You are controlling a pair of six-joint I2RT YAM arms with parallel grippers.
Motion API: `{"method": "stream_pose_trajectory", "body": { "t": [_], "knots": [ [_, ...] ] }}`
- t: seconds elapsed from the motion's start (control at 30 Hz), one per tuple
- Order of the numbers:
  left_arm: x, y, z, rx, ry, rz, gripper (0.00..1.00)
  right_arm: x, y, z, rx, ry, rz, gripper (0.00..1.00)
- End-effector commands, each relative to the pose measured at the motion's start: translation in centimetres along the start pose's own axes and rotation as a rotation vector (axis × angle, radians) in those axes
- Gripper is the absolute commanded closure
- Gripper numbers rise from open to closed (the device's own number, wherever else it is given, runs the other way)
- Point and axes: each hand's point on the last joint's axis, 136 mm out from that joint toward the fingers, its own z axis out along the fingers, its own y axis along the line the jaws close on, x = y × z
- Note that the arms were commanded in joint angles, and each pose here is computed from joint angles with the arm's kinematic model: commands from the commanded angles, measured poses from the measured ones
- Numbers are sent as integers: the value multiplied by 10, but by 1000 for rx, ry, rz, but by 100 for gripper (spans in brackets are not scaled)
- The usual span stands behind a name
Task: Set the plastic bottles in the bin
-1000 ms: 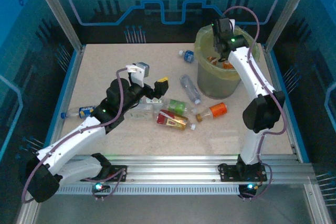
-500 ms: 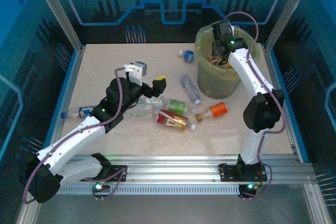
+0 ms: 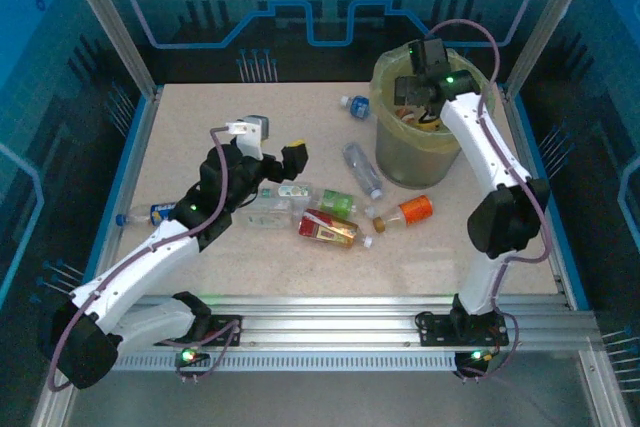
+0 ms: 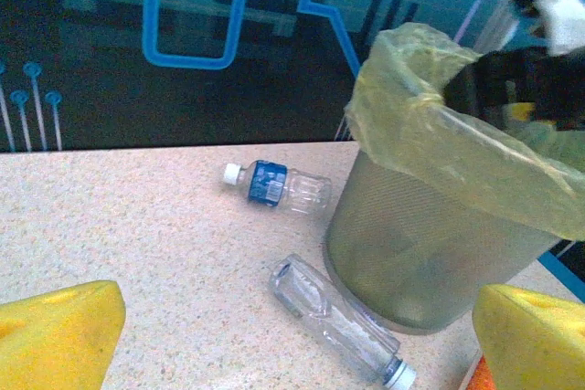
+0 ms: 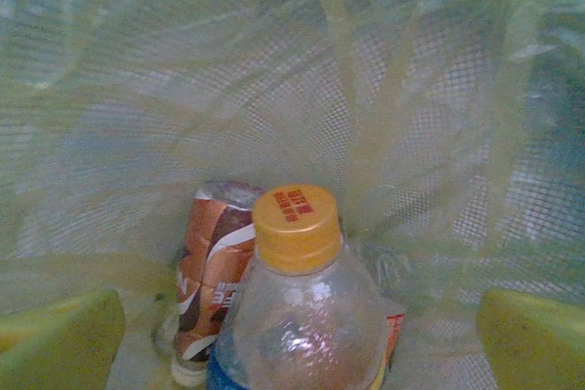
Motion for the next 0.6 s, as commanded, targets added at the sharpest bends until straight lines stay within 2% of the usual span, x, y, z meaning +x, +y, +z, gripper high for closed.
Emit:
{"method": "stream_pose_trajectory", "body": {
  "t": [0.0,0.13,0.3,0.57],
  "knots": [
    [-3,19,-1,-69,5,-91,1,-20,-5,-47,-63,-68,19,0],
    [3,50,-2,-169,37,-228,1,-19,-1,-66,-113,-71,5,0],
    [24,108,-13,-362,88,-421,1,-4,3,-82,-162,-36,-11,0],
    [49,165,-47,-581,101,-530,1,23,7,-98,-193,-17,-24,0]
  ]
}}
